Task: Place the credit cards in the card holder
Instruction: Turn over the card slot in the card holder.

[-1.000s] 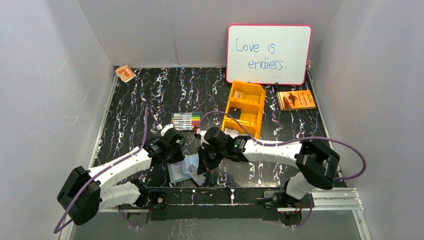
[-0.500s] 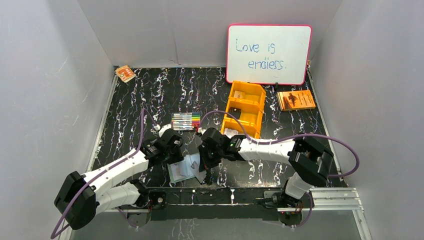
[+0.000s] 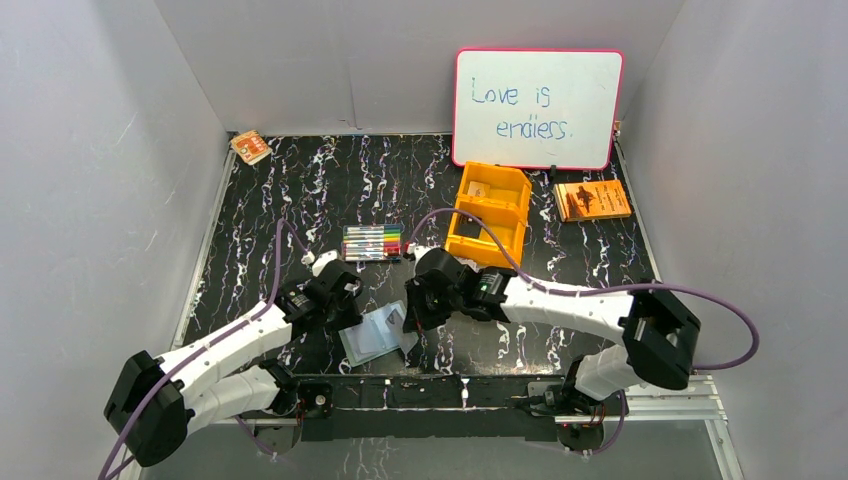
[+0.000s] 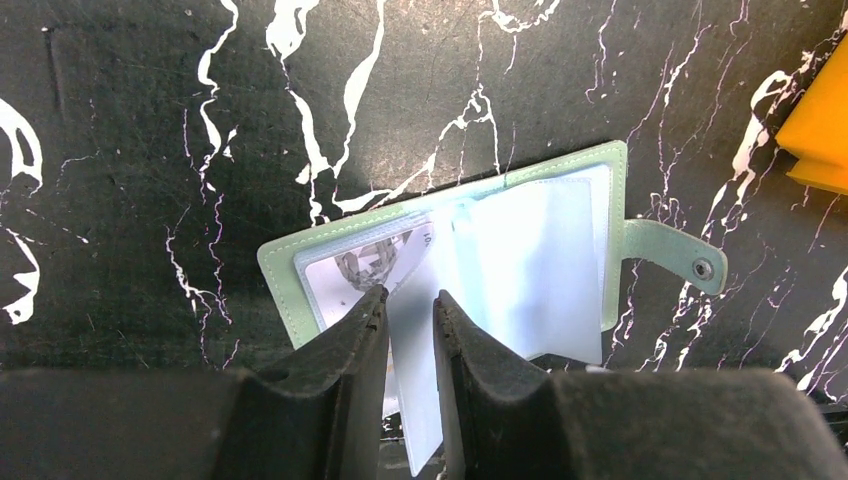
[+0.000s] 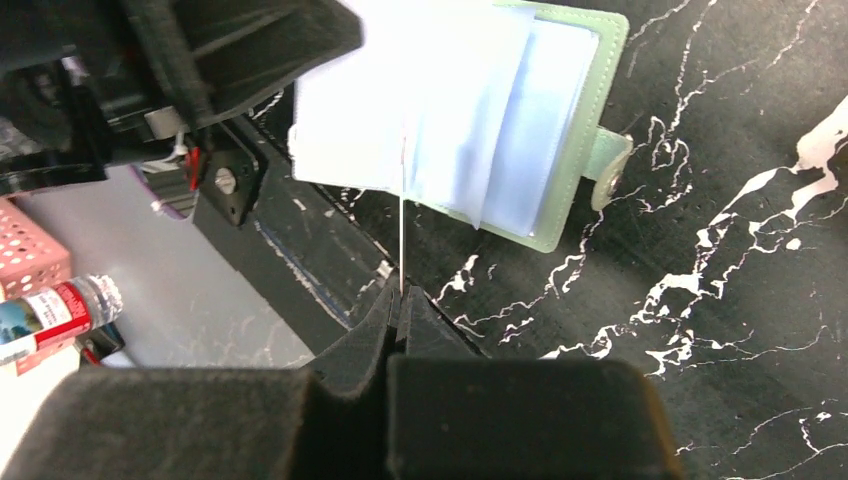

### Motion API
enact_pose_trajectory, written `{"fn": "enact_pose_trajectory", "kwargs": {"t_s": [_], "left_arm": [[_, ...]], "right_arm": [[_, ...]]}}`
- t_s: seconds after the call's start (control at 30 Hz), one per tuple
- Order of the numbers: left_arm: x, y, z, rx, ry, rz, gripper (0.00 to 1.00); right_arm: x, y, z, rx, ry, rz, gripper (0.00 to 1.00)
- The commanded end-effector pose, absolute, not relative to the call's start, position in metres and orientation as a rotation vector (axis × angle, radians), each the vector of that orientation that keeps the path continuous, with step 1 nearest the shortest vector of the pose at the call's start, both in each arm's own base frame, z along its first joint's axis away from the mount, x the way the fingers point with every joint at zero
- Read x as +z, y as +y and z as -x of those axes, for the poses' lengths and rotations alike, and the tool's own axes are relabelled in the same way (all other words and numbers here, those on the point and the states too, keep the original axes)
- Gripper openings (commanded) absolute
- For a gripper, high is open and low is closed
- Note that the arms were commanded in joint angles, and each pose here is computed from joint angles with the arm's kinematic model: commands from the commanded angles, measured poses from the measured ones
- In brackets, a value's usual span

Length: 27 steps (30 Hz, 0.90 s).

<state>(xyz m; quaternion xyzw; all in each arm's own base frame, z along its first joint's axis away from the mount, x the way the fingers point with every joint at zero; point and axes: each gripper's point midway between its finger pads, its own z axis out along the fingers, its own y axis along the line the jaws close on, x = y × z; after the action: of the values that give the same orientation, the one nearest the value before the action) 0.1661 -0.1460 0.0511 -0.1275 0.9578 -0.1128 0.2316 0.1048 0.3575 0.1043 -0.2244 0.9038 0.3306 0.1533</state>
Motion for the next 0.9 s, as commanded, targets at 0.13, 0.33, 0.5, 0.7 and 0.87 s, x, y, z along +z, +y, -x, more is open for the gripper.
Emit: {"fn": "enact_pose_trajectory", "kwargs": {"t_s": [0.13,0.33,0.5,0.7,0.87], "left_arm": [[0.046,-0.136,-0.164,-0.24,2.647,0.381,0.16],[0.039,-0.126,-0.159,-0.154,2.671,0.445,0.0],[0.038,-0.12,-0.158,-0.119,2.662,0.476,0.0],[0.037,-0.124,-0.166,-0.107,2.656,0.444,0.0],[0.035,-0.134,-0.179,-0.113,2.654,0.384,0.0]], "right_arm": [[0.14,0.384,-0.097,1.133,2.482,0.762,0.0],[0.129,0.4,-0.104,1.133,2.498,0.739,0.0],[0.106,0.403,-0.118,1.042,2.527,0.685,0.0],[0.071,0.374,-0.126,0.83,2.643,0.516,0.0],[0.061,0.347,-0.124,0.764,2.667,0.399,0.0]]}}
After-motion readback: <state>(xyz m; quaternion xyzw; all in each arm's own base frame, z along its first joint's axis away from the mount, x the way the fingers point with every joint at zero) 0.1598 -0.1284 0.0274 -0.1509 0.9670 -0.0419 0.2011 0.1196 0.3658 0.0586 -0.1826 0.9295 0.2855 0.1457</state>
